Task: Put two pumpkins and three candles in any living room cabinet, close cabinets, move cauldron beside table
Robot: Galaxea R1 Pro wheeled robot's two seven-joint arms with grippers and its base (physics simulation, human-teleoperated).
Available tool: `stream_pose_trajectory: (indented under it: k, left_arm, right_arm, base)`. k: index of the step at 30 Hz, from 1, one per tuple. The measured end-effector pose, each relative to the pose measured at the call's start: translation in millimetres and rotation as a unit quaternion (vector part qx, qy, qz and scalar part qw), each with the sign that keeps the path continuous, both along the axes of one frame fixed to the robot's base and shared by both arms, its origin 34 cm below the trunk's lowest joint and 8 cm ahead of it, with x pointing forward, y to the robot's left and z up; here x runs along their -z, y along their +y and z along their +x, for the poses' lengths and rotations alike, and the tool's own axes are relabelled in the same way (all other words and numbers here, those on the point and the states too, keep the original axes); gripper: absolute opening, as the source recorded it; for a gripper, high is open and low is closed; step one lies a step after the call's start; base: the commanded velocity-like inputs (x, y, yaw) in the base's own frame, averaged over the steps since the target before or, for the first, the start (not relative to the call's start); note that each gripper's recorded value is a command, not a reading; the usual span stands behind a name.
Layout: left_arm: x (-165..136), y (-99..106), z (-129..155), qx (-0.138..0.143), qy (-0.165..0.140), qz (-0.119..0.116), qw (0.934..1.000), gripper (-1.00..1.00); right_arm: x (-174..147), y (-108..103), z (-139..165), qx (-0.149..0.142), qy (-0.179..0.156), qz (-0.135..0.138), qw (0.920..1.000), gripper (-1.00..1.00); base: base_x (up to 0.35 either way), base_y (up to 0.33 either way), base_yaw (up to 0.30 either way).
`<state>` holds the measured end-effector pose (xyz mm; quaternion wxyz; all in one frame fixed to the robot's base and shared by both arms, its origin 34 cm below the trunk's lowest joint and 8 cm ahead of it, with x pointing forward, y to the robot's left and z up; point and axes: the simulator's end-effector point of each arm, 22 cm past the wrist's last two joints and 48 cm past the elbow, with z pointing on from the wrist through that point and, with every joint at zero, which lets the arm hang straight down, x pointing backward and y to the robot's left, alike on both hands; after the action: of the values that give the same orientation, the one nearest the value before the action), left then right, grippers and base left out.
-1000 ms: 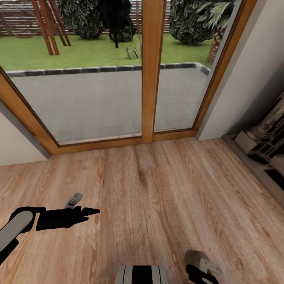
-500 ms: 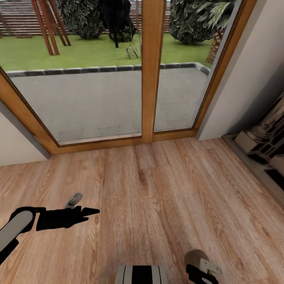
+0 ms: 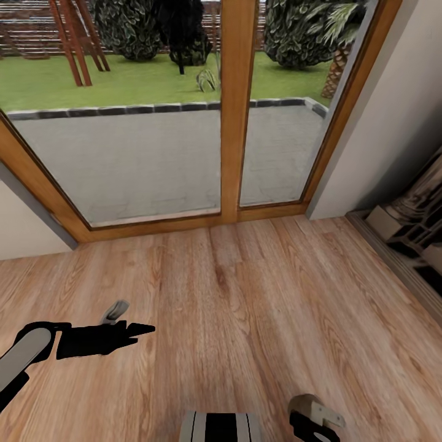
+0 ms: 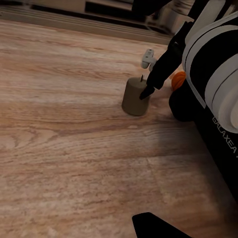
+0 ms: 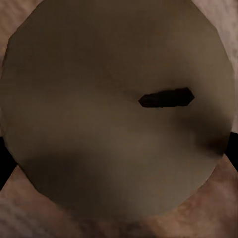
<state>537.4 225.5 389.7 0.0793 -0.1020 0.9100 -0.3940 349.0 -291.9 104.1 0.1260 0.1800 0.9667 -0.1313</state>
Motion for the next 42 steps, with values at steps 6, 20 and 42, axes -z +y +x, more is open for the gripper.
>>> stream_pose_trajectory:
  k: [6,20,42]
  left_arm:
    - [0.3,0.0,0.0,0.0,0.0,0.0,1.0,1.0]
    - [0.4,0.1,0.0,0.0,0.0,0.0,1.0,1.0]
    - [0.3,0.0,0.0,0.0,0.0,0.0,1.0,1.0]
  right_arm:
    - [0.1,0.0,-0.1,0.0,0.0,0.0,1.0,1.0]
    - [0.2,-0.1,-0.1,0.0,0.0,0.0,1.0,1.0]
    - [0.1,0.0,0.0,-0.001,0.0,0.0,1.0,-1.0]
  base:
    - [0.039,0.0,0.0]
    - [0.019,0.0,0.0]
    - [0.0,0.0,0.0]
